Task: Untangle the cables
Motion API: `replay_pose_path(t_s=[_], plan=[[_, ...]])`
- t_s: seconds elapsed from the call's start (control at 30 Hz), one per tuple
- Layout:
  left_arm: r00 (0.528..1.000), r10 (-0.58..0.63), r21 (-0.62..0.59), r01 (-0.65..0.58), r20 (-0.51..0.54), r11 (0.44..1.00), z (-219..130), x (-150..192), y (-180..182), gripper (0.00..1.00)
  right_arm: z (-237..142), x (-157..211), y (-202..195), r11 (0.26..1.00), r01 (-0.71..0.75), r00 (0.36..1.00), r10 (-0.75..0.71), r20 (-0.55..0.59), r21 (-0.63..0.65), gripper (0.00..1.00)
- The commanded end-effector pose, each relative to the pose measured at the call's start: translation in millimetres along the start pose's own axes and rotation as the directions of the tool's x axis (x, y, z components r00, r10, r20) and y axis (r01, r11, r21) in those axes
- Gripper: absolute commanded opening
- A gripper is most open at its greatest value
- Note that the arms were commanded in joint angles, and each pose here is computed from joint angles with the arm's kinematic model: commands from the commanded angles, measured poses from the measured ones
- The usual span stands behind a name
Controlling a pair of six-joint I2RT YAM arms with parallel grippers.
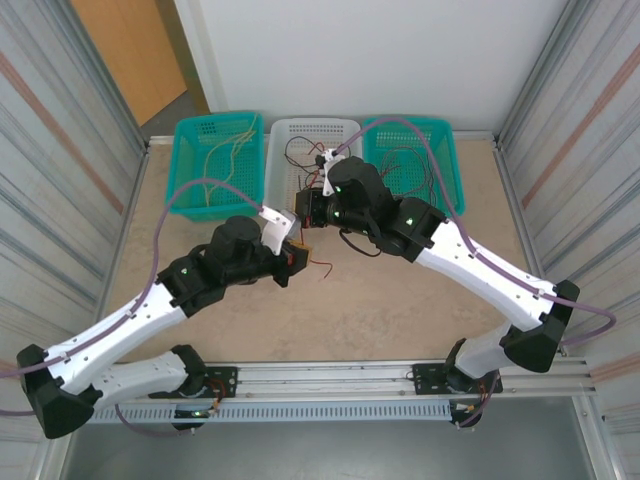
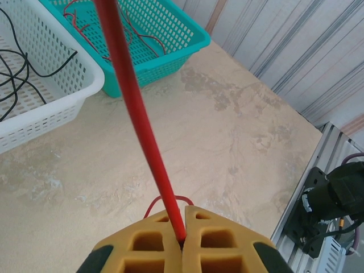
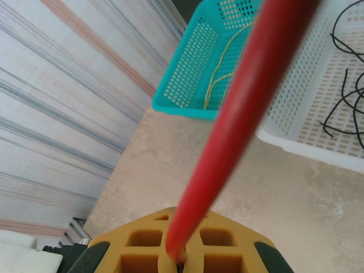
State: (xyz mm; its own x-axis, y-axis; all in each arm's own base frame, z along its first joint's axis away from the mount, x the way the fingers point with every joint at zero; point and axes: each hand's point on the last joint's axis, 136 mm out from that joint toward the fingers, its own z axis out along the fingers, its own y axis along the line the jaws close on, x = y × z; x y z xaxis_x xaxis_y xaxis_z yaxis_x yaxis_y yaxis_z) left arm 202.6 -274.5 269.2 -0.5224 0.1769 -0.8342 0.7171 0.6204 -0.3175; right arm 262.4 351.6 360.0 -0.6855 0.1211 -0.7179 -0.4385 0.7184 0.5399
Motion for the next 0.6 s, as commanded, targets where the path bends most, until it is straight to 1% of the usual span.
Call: replay_pose_path(t_s=[0.0, 0.07, 0.13, 0.17, 0.23, 0.5, 0.57], plan=[[0.999, -0.007, -0.043, 0.004, -0.051, 0.999, 0.4, 15.2, 6.7, 0.12, -27.6, -33.4, 29.7, 0.996, 0.026, 0.993, -0.016, 0.119, -0.084, 0.00], [1.000, -0.019, -0.034, 0.019, -0.003, 0.999, -5.7, 8.5, 4.7, 0.38, -36.2, -39.3, 25.0, 0.998, 0.037, 0.990, -0.028, 0.141, -0.058, 0.00], [0.999, -0.032, -0.019, 0.033, 0.038, 0.999, -11.6, 4.7, 2.6, 0.50, -45.4, -47.5, 18.3, 0.999, 0.048, 0.986, -0.044, 0.158, -0.020, 0.00], [0.998, -0.039, -0.015, 0.040, 0.055, 0.999, -15.6, 3.2, 1.9, 0.54, -50.0, -52.4, 13.7, 0.999, 0.051, 0.985, -0.050, 0.166, 0.002, 0.00], [0.996, -0.050, -0.018, 0.052, 0.067, 0.999, -20.5, 4.4, 3.0, 0.57, -60.2, -62.7, 7.2, 0.999, 0.049, 0.981, -0.052, 0.187, 0.024, 0.00], [0.994, -0.093, -0.037, 0.095, 0.056, 0.995, -30.8, 14.0, 8.2, 0.58, -92.2, -97.9, -37.4, 0.990, 0.003, 0.963, -0.041, 0.268, 0.139, 0.00], [0.993, -0.098, -0.038, 0.100, 0.065, 0.994, -32.2, 14.3, 9.2, 0.58, -101.2, -107.8, -53.3, 0.981, 0.000, 0.957, -0.056, 0.286, 0.194, 0.00]])
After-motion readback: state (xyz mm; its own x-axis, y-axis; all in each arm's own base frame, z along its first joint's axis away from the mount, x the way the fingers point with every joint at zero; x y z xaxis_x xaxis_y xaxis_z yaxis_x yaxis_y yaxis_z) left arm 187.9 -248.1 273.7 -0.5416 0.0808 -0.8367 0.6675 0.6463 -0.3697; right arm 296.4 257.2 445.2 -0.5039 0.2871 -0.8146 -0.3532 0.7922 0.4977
